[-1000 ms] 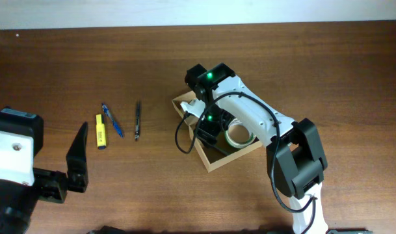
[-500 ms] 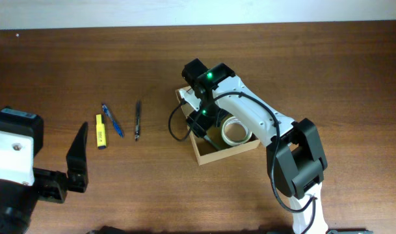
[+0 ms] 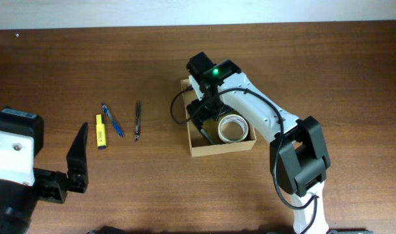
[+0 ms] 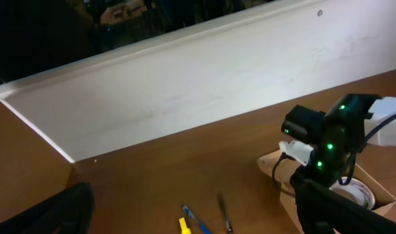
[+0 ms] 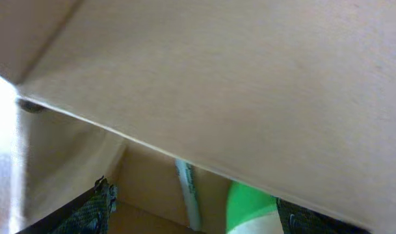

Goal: Pack container
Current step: 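Lower the black marker into the box beside the tapes, release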

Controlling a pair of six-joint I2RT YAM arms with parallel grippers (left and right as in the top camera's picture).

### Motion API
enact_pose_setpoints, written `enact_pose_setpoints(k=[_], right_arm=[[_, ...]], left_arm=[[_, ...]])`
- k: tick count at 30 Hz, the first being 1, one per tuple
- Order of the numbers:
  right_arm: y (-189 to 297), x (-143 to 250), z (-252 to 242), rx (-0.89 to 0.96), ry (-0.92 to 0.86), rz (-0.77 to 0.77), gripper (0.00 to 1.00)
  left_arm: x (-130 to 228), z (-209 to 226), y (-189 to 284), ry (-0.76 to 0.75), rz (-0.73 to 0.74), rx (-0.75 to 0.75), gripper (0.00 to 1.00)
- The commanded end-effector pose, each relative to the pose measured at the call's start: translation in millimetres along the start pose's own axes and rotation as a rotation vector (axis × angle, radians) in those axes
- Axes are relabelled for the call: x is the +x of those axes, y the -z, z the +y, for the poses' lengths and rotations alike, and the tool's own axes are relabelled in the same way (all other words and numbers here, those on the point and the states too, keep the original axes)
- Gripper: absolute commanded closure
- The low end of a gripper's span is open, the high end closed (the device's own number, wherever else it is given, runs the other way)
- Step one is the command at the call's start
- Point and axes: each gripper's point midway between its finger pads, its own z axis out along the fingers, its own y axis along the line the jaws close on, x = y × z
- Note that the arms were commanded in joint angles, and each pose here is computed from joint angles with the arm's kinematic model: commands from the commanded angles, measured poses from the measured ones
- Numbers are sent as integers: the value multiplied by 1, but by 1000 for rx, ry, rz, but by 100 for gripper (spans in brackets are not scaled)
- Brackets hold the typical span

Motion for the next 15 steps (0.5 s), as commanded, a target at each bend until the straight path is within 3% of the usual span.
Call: enact_pose_setpoints(k=[1,10,15], right_arm=[[-2,-4,-14,18,-96,-10,19],[-1,-14,-20,12,-152,-48,19],[-2,-10,-4,-53,-81,-29,19]], left_arm=[[0,-1,1,-18,-2,6,1],[0,-1,1,-18,-2,6,1],[0,-1,1,-18,-2,6,1]])
